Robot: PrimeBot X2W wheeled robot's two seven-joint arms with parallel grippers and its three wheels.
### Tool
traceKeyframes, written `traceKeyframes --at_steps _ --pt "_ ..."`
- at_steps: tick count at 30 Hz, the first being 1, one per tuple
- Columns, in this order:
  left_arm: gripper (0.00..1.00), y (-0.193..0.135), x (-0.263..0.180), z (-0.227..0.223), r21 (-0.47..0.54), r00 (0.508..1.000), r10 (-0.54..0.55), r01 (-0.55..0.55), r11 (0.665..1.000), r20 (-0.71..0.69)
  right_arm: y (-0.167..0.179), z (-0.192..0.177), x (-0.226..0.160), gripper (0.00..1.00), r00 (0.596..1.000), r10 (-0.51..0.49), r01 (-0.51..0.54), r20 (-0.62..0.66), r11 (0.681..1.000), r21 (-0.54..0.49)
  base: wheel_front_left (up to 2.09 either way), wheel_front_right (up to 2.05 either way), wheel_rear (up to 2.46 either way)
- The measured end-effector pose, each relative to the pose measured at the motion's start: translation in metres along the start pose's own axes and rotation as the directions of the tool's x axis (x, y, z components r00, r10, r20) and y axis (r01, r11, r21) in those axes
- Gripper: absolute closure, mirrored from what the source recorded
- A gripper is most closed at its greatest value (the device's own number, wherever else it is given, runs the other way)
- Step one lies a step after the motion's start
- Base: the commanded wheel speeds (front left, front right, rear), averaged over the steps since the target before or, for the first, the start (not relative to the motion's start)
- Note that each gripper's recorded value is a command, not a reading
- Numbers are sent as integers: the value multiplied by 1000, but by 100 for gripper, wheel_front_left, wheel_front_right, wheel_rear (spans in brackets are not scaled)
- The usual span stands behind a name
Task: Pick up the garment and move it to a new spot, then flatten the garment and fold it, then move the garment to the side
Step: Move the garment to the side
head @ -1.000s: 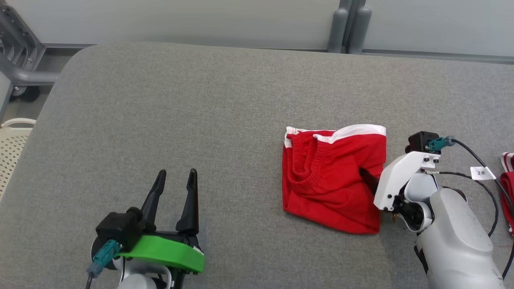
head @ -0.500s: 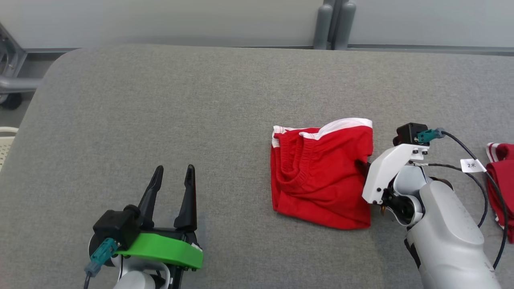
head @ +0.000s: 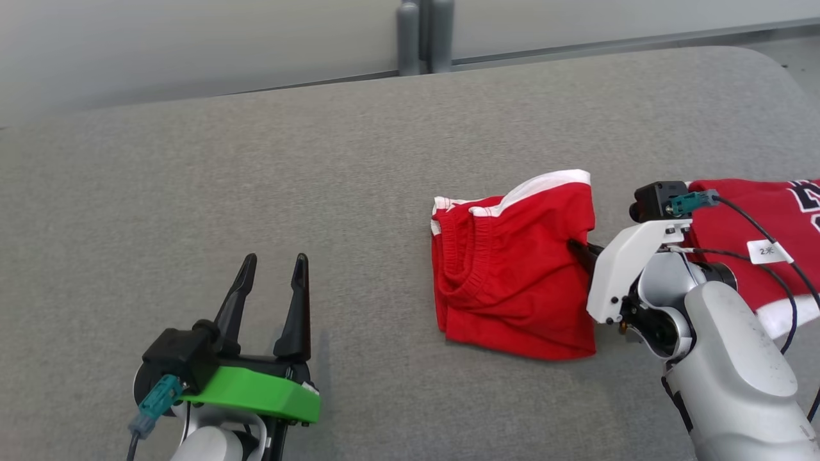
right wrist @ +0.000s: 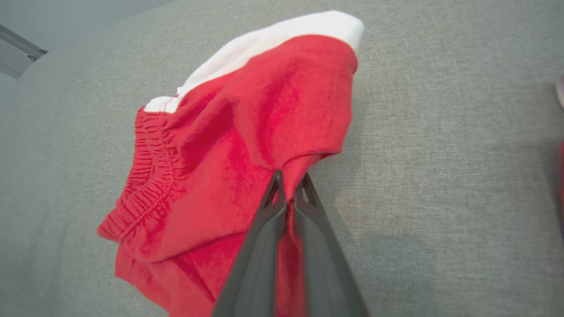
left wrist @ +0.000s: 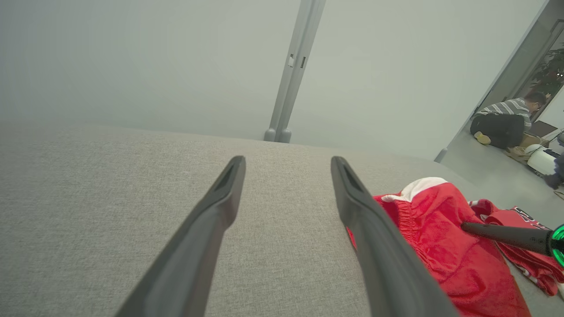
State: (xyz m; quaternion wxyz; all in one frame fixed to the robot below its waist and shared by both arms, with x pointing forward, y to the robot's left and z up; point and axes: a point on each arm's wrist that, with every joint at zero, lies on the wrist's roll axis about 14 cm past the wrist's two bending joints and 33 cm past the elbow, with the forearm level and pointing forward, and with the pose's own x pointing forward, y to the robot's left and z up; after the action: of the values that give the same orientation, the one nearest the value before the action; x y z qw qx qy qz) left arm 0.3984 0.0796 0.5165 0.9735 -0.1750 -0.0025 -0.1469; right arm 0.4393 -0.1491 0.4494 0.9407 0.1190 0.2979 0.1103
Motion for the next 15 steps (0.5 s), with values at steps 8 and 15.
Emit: traceKeyframes --at_steps 8,15 --pt "0 -43 24 -14 -7 989 -144 144 990 -36 -53 7 -48 100 988 -138 135 69 990 39 0 0 0" --pt "0 -84 39 -28 -27 961 -269 268 963 -71 -82 4 -81 100 967 -236 229 98 970 78 0 0 0"
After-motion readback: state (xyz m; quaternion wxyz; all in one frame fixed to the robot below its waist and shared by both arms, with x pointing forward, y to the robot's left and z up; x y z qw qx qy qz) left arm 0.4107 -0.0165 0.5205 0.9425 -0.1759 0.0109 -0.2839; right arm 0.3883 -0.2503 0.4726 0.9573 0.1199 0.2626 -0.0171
